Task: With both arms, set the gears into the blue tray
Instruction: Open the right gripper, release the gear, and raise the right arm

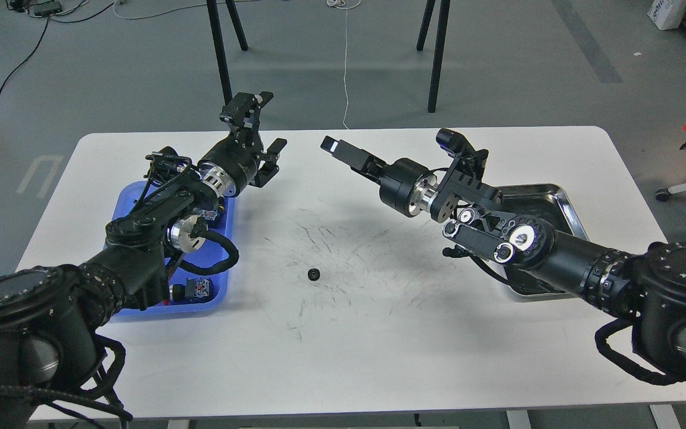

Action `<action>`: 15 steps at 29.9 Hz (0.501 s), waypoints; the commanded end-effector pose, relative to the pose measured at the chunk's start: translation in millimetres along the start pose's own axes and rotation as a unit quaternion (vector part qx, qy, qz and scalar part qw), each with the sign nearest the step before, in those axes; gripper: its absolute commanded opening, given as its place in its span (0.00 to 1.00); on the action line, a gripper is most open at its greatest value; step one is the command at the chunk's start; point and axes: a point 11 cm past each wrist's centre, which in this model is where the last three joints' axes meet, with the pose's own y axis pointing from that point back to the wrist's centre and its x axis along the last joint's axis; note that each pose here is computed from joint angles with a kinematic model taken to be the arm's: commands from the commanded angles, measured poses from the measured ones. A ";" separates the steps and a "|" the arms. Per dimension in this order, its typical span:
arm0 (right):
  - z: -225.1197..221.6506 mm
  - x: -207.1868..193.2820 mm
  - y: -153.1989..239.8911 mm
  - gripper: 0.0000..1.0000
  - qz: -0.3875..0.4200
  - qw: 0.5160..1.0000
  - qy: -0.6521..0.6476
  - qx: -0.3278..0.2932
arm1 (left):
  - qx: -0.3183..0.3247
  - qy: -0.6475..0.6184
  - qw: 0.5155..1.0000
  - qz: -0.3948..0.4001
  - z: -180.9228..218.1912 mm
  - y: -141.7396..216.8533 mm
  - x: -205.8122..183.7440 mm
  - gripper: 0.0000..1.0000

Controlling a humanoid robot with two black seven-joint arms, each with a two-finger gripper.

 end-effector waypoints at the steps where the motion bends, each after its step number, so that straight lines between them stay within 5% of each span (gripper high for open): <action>1: -10.1 16.4 -3.6 0.97 0.042 0.998 -0.044 0.015 | 0.001 0.000 1.000 0.000 -0.8 0.1 -0.5 1.00; 15: 5.5 132.4 42.3 0.97 0.214 0.961 -0.174 0.020 | 0.021 -0.026 0.999 -0.020 -7.9 1.5 -5.1 1.00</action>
